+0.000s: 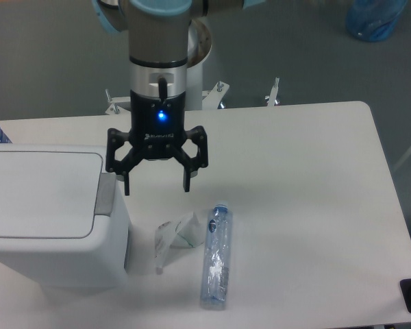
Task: Open the trash can
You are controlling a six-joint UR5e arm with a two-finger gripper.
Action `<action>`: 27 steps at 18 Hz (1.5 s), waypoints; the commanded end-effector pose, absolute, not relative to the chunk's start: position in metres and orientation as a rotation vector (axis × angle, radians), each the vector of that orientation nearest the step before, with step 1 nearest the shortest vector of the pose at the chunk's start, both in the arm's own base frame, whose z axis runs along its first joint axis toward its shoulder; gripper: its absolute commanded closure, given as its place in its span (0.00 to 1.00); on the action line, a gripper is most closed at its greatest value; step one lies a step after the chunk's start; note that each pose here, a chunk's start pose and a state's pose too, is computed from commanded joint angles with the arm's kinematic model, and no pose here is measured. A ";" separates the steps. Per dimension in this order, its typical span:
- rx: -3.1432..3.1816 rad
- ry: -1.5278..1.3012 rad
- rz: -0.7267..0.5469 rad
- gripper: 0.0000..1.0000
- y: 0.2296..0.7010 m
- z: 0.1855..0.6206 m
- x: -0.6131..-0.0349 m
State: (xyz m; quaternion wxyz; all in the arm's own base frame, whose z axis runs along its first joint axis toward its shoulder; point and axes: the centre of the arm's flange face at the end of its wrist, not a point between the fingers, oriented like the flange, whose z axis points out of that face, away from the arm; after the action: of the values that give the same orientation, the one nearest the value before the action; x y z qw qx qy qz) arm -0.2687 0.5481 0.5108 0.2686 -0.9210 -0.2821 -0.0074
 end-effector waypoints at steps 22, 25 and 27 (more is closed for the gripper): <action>-2.521 -0.759 -0.042 0.00 0.557 0.490 -0.262; -2.523 -0.759 -0.043 0.00 0.557 0.489 -0.261; -2.527 -0.759 -0.046 0.00 0.557 0.487 -0.260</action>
State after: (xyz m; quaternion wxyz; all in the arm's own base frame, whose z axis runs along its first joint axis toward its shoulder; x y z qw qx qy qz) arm -0.2604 0.5572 0.4868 0.2486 -0.9275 -0.2787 -0.0169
